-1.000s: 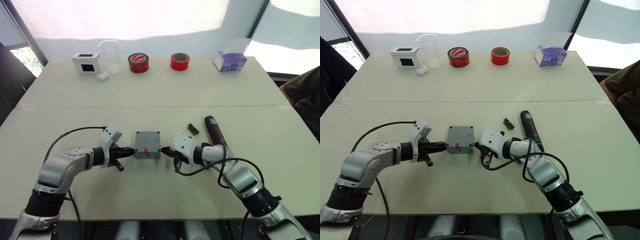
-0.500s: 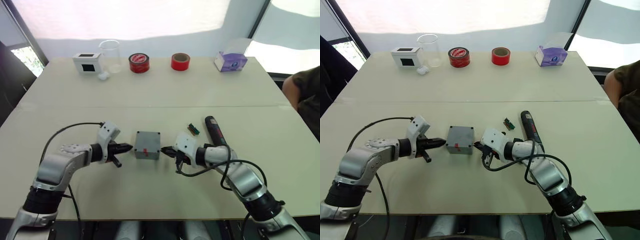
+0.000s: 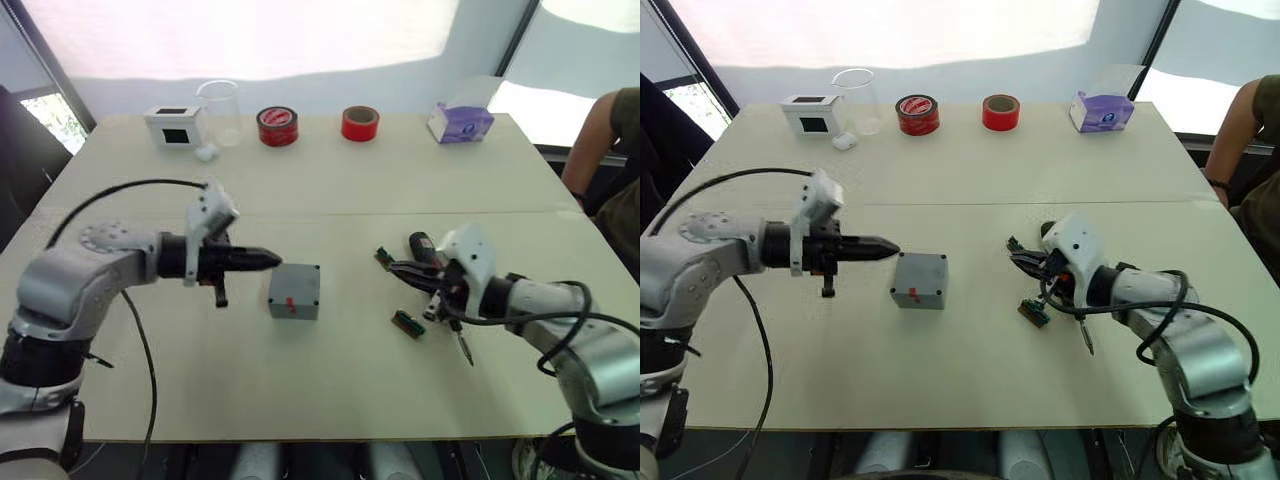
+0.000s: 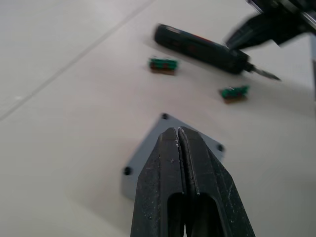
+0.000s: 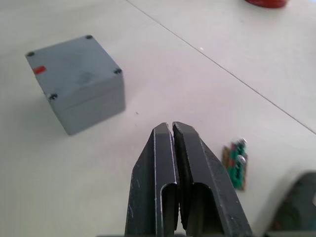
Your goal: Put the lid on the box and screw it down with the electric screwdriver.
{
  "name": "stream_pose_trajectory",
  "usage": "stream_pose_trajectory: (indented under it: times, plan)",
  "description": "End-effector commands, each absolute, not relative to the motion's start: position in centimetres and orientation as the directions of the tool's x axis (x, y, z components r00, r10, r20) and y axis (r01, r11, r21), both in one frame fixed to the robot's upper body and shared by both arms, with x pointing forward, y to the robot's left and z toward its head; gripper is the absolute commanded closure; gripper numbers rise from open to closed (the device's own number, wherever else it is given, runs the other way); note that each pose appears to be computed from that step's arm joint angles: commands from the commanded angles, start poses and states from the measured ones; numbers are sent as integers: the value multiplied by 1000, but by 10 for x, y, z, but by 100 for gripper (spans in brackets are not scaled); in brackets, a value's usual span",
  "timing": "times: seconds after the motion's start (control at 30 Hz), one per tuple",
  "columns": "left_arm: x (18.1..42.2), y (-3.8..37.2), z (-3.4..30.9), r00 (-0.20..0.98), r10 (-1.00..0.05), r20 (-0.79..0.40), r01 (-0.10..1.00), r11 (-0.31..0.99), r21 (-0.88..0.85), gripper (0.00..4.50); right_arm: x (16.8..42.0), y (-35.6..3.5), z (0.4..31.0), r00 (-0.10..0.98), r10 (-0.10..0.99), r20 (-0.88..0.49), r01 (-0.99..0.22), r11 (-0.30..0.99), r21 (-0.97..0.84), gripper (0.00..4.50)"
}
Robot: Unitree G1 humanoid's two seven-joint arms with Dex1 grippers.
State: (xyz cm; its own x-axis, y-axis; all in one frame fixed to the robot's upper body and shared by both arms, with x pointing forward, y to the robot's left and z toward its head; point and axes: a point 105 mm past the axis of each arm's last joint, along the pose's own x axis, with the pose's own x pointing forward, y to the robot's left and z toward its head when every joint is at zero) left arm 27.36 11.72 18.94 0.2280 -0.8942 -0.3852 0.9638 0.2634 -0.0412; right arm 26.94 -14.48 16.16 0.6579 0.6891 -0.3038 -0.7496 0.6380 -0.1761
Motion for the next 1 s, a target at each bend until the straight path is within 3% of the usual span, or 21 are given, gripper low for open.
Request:
stream_pose_trajectory:
  times: [0.03, 0.13, 0.37, 0.47, 0.53, 0.67, 0.83, 1.0]
  plan:
    - [261, 109, 195, 158, -896, -414, 987, 161, 28, 450, 256, -149, 164, 653, 687, -319, -753, 632, -181, 391]
    - [257, 104, 191, 115, -884, -453, 993, 100, 57, 450, 243, -160, 144, 629, 660, -411, -759, 635, -144, 288]
    - [255, 114, 178, 87, -838, -538, 995, 46, 90, 450, 235, -168, 126, 621, 614, -487, -745, 656, -123, 20]
    - [252, 114, 178, 79, -839, -539, 995, 36, 90, 450, 238, -173, 124, 642, 591, -488, -721, 682, -123, 8]
    - [251, 114, 178, 78, -840, -537, 995, 36, 89, 450, 238, -174, 124, 643, 591, -487, -719, 685, -118, 53]
    - [250, 114, 177, 79, -841, -536, 995, 37, 88, 450, 235, -172, 122, 625, 604, -495, -733, 671, -106, 188]
    - [249, 113, 178, 82, -845, -528, 995, 42, 86, 450, 238, -174, 119, 636, 586, -502, -721, 684, -114, 400]
    - [250, 113, 178, 89, -848, -523, 995, 50, 89, 450, 241, -176, 114, 644, 565, -516, -712, 690, -132, 400]
